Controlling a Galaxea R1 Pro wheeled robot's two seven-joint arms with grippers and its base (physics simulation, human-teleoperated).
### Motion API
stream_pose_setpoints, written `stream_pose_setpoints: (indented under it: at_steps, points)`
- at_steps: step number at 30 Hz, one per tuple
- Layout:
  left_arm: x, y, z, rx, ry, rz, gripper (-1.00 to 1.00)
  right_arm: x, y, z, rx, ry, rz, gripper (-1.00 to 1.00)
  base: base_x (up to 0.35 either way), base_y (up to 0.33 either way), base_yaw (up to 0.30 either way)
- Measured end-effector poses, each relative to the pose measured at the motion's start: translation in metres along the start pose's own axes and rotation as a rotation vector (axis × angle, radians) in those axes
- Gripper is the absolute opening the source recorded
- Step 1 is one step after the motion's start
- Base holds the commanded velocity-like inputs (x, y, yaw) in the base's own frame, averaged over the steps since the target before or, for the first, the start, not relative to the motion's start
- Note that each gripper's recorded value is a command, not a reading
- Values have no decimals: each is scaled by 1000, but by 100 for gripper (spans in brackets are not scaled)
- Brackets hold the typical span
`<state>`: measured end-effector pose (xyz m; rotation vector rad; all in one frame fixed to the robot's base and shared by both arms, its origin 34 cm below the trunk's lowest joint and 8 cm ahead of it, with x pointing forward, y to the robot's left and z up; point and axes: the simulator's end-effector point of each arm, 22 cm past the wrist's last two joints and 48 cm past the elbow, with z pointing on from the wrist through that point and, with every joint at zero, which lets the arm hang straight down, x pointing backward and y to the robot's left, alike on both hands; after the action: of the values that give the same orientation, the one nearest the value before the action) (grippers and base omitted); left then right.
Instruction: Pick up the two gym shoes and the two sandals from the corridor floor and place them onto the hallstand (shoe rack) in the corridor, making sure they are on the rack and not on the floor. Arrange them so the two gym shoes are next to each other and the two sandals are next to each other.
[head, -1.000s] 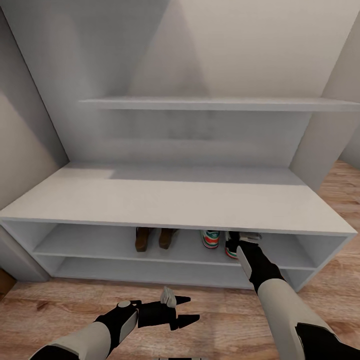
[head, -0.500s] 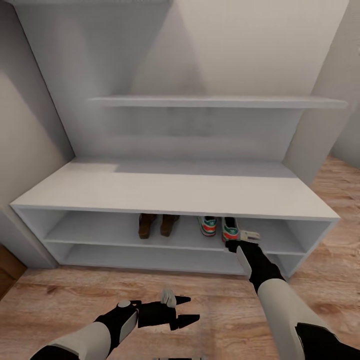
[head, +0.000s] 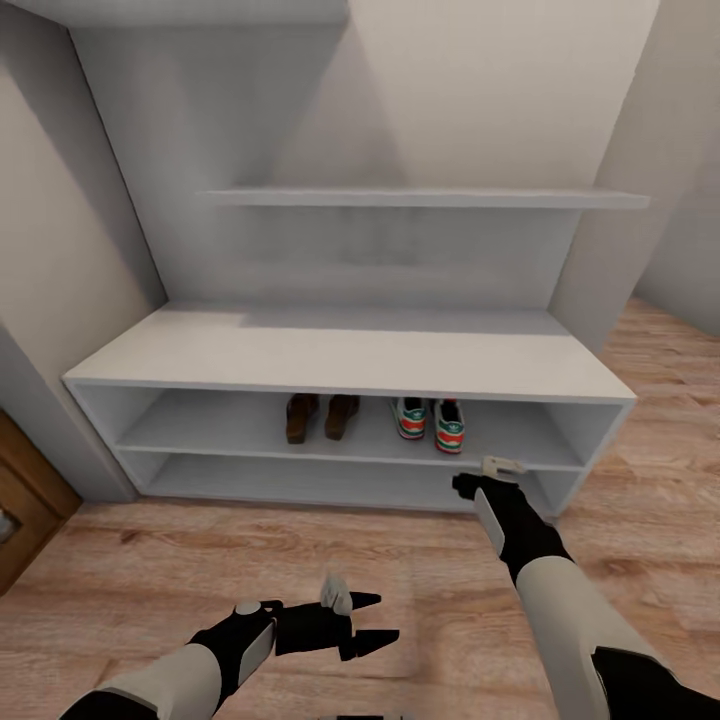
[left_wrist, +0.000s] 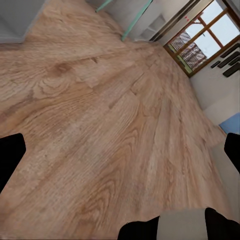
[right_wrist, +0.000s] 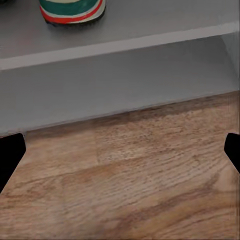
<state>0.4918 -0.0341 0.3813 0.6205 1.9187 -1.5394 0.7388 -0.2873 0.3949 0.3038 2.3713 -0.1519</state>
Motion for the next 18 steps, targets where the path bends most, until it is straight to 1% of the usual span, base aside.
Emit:
stream_pose_setpoints:
  at_steps: [7,9,13,18]
  points:
    - [0,0,0,0,0,1,100,-1,-1,0,3,-4,2,100,-340,0,0]
    - [-1,0,0,-1,0,2,100,0,-1,0,2,-2,3,100,-246,0,0]
    - [-1,1,-1,-1,-1,4,100,2,-1,0,2,0,3,100,-89,0,0]
    - [-2,1,-1,-1,-1,6,100,7,-1,0,0,7,5,100,-20,0,0]
